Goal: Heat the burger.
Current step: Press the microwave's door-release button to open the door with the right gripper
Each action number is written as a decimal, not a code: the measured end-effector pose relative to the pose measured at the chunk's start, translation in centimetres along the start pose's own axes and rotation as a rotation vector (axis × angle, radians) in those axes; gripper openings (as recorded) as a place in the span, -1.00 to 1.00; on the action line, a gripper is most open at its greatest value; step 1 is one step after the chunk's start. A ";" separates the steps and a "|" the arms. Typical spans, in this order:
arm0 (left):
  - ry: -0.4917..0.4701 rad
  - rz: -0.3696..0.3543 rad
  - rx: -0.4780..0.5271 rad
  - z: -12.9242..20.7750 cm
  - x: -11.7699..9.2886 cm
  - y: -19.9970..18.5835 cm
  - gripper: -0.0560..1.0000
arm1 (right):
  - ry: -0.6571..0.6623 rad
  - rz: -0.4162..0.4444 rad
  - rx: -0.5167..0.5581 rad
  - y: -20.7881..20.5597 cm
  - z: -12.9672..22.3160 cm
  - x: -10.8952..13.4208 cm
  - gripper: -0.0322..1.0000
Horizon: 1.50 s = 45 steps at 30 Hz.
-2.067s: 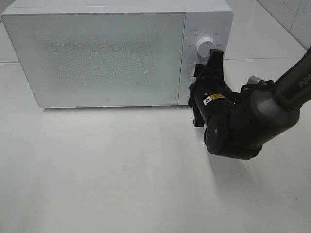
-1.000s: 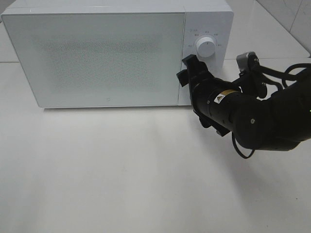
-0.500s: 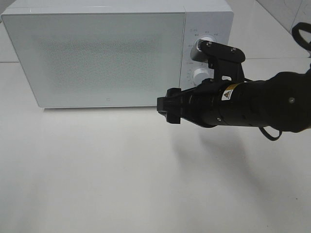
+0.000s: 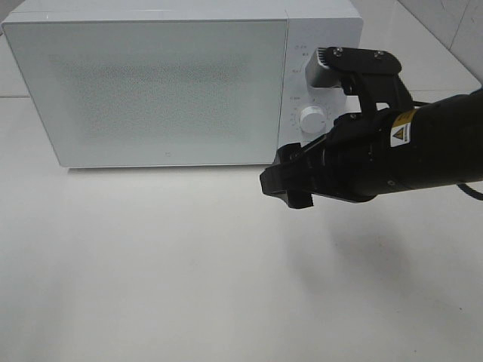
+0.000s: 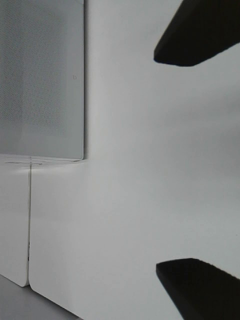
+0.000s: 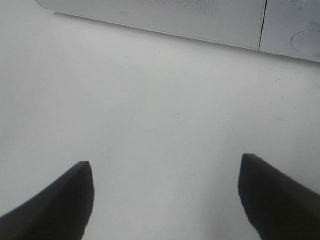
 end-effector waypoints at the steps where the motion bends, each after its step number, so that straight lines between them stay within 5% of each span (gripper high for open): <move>1: 0.000 0.000 0.000 0.0 0.0 0.0 0.98 | -0.002 0.000 0.012 -0.3 0.2 0.0 0.50; 13: 0.000 0.000 0.000 0.0 0.0 0.0 0.98 | -0.034 -0.001 0.197 -5.4 2.8 0.1 0.50; 25: 0.000 0.000 0.000 0.0 0.0 0.0 0.98 | -0.045 -0.006 0.188 -11.1 4.0 -0.1 0.50; 37: 0.000 0.000 0.000 0.0 0.0 0.0 0.98 | 0.124 0.271 0.042 -18.2 5.7 -5.8 0.50; 45: 0.000 0.000 0.000 0.0 0.0 0.0 0.98 | 0.170 0.391 -0.055 -21.0 9.0 -6.5 0.50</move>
Point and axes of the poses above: a point on each arm's last joint axis where the gripper is mounted, y pointing out along that axis toward the gripper, x along the wrist's bending axis when the last joint is at zero, z = x × y, the point moved 5 cm from there along y, pointing out along that axis toward the gripper, and after that the axes turned 3 degrees about -y, right-handed, at the moved point
